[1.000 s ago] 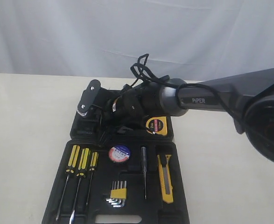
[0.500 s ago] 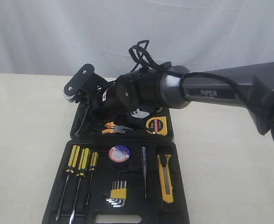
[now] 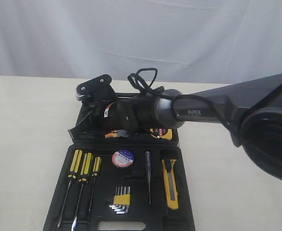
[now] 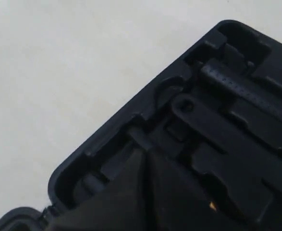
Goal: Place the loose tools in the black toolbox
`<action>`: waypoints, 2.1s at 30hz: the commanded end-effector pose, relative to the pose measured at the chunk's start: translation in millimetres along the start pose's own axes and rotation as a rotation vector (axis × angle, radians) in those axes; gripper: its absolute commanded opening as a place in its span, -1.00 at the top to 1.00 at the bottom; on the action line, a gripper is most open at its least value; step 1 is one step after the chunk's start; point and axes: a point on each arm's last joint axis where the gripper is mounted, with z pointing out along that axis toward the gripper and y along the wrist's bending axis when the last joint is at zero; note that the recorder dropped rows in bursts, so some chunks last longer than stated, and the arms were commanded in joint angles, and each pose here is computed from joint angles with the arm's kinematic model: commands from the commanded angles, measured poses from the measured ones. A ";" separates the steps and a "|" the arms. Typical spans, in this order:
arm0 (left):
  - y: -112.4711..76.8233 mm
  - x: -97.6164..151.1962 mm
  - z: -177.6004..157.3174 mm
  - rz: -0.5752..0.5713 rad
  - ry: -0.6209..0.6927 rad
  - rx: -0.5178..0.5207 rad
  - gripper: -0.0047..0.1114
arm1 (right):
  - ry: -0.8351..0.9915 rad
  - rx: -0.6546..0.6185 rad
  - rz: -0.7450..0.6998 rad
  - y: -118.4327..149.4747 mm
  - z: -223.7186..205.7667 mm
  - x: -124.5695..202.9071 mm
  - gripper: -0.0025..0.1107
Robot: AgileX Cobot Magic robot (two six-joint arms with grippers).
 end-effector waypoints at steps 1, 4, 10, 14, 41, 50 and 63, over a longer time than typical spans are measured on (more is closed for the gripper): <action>-0.6 -0.1 0.2 -0.010 -0.009 0.008 0.92 | -0.064 0.013 0.062 -4.9 11.9 7.0 0.96; -0.6 -0.1 0.2 -0.010 -0.009 0.008 0.92 | -0.055 0.015 0.069 -5.4 18.5 15.0 0.96; -0.6 -0.1 0.2 -0.010 -0.009 0.008 0.92 | 0.029 0.013 0.071 -5.1 22.0 26.9 0.96; -0.6 -0.1 0.2 -0.010 -0.009 0.008 0.92 | 0.042 0.011 0.062 -4.8 20.2 26.1 0.96; -0.6 -0.1 0.2 -0.010 -0.009 0.008 0.92 | 0.115 -0.007 -0.095 1.8 0.1 13.1 0.96; -0.6 -0.1 0.2 -0.010 -0.009 0.008 0.92 | 0.166 0.005 -0.092 -7.3 14.5 33.0 0.96; -0.6 -0.1 0.2 -0.010 -0.009 0.008 0.92 | 0.083 0.007 -0.096 -5.7 -18.1 -8.0 0.96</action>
